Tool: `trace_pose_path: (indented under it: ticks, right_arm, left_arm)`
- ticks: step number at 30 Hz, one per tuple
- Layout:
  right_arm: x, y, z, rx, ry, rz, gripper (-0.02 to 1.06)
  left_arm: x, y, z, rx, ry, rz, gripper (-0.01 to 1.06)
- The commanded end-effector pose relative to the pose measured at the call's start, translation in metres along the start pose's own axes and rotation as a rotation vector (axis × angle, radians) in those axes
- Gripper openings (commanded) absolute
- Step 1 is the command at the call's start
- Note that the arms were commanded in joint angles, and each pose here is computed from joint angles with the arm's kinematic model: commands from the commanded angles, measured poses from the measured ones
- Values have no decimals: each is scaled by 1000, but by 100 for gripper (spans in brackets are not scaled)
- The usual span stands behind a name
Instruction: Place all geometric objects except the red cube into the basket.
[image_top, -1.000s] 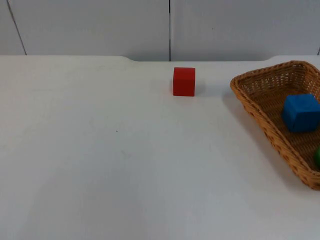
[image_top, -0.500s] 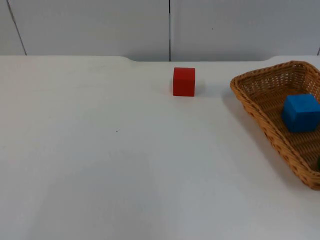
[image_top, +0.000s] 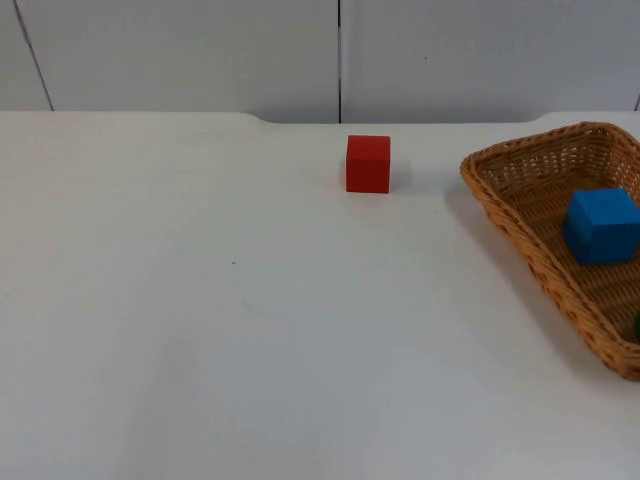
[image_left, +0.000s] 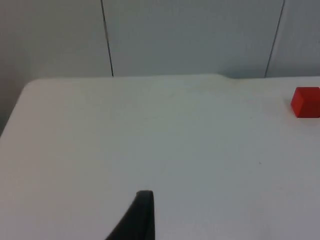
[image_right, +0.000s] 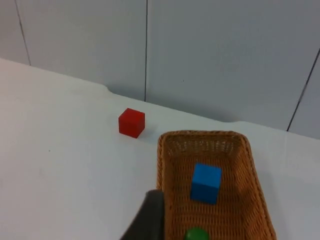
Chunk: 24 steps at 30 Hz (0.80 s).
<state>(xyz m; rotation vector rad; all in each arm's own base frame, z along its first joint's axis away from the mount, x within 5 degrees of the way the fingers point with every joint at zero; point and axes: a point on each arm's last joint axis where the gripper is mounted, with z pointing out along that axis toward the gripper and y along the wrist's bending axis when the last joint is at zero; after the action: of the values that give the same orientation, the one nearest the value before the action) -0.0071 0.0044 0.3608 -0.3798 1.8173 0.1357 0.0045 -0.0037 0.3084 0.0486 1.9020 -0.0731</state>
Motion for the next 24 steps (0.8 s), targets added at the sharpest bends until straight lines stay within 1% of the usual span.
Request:
trace_pose_path:
  ticks: [1, 2, 4, 5, 6, 7, 9, 10, 11, 12, 14, 15, 19, 22, 24]
  right_arm:
    - [11, 2, -4, -2, 2, -7, 84]
    - [19, 3, -6, -2, 3, -8, 84]
    - [31, 5, -8, -4, 6, -9, 84]
    - [31, 5, -8, -4, 6, -9, 84]
    - [37, 6, -10, -3, -2, -10, 85]
    - [42, 6, -8, -2, 1, -10, 88]
    - [50, 7, -1, -10, 45, -7, 96]
    - [50, 7, -1, -10, 45, -7, 96]
    - [58, 8, 3, -19, 109, -7, 103]
    - [64, 8, 7, -20, 143, -8, 105]
    - [74, 8, 14, -20, 197, -10, 105]
    - [77, 8, 18, -16, 207, -4, 105]
    - [76, 8, 19, -18, 189, 7, 105]
    - [78, 7, 20, -1, 195, 30, 105]
    - [78, 4, 20, 32, 196, 59, 105]
  left_arm:
    - [7, -1, -9, 6, -22, 20, 105]
    - [9, -1, -11, 6, -26, 29, 105]
    - [13, -1, -13, 8, 18, 29, 105]
    - [13, -1, -13, 8, 18, 29, 105]
    - [16, -1, -11, 8, 47, 29, 105]
    - [20, -1, -8, 9, 64, 28, 105]
    - [29, -1, -1, 11, 119, 25, 105]
    - [29, -1, -1, 11, 119, 25, 105]
    - [30, -1, -1, 10, 129, 27, 105]
    - [30, -1, -1, 10, 131, 25, 105]
    - [32, -1, 0, 10, 143, 22, 105]
    - [33, -1, 1, 10, 148, 22, 105]
    - [35, -1, 2, 8, 160, 23, 105]
    - [35, -1, 2, 8, 160, 23, 105]
    - [35, -1, 2, 8, 160, 23, 105]
